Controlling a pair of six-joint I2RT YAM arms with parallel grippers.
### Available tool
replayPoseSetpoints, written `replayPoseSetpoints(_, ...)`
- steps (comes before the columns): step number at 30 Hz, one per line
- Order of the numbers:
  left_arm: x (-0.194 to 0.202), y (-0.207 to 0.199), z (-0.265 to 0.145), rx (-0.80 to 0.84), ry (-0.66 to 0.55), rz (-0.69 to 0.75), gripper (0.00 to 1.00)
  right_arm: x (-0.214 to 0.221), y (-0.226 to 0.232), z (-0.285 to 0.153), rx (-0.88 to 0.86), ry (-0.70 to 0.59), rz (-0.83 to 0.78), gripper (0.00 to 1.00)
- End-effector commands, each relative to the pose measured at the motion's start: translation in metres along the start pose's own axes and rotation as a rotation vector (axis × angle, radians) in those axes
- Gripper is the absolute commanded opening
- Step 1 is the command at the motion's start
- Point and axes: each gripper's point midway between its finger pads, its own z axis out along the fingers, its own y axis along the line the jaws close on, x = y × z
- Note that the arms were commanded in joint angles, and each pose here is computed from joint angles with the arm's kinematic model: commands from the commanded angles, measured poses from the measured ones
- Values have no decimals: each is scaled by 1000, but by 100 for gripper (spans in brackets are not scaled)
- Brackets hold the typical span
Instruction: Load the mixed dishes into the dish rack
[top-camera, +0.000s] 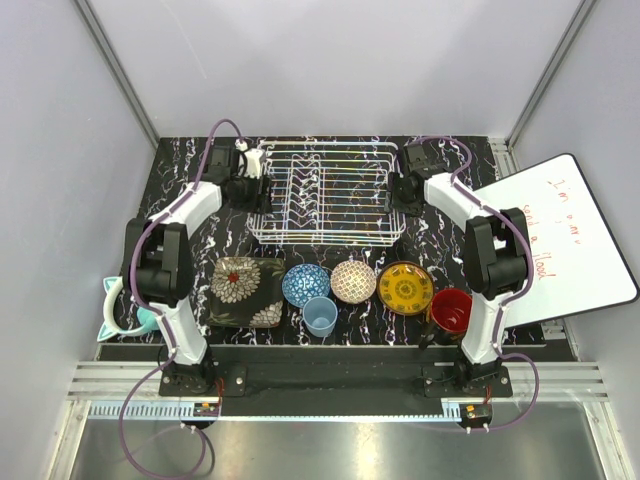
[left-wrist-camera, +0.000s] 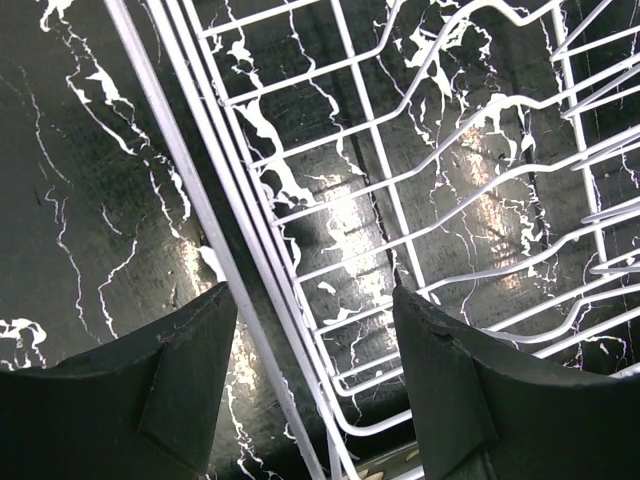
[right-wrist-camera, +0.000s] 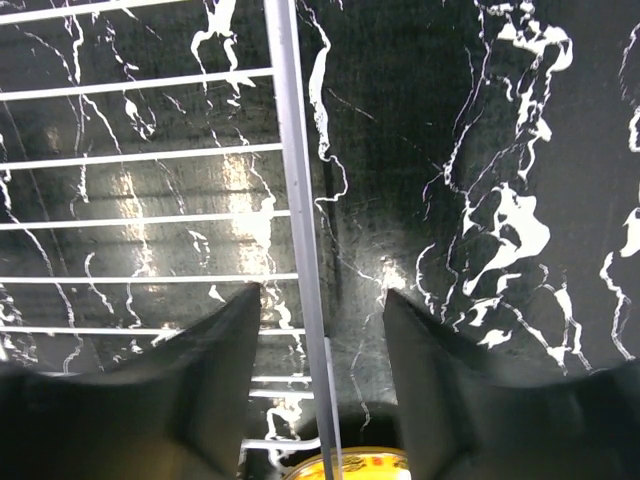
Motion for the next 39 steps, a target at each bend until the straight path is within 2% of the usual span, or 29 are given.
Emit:
replayPoseSetpoints(1, -22, -7, -7, 11, -76, 13, 66, -19, 7, -17, -6, -70, -5, 64)
replayPoseSetpoints(4, -32, -7, -13, 2, -105, 18, 67, -28, 1, -30, 23, -113, -9, 75)
replayPoseSetpoints(6, -44, -2, -23, -31, -137, 30, 67, -35, -1, -45, 26, -150, -10, 79)
replayPoseSetpoints(8, -63, 1, -42, -62, -187, 49, 68, -42, -3, -62, 31, -193, -10, 81)
replayPoseSetpoints(10, -73, 2, -61, -79, -216, 77, 73, -42, -8, -69, 45, -208, -10, 81)
replayPoseSetpoints(13, -81, -16, -109, -53, -258, 162, 79, -40, -16, -85, 65, -239, -3, 81)
replayPoseSetpoints(14, -78, -29, -117, 7, -261, 189, 81, -42, -18, -95, 66, -262, 1, 81)
replayPoseSetpoints(16, -52, -52, -136, 105, -199, 269, 82, -38, -26, -100, 94, -278, 12, 81)
replayPoseSetpoints(18, -19, -76, -144, 229, -113, 293, 82, -35, -30, -111, 99, -310, 22, 81)
replayPoseSetpoints(22, 64, -99, -131, 346, 57, 244, 78, -32, -35, -124, 100, -349, 37, 81)
replayPoseSetpoints(25, 96, -105, -121, 382, 131, 180, 76, -30, -37, -129, 95, -359, 47, 80)
replayPoseSetpoints(39, 126, -139, -88, 488, 252, 138, 68, -7, -44, -133, 88, -335, 75, 78)
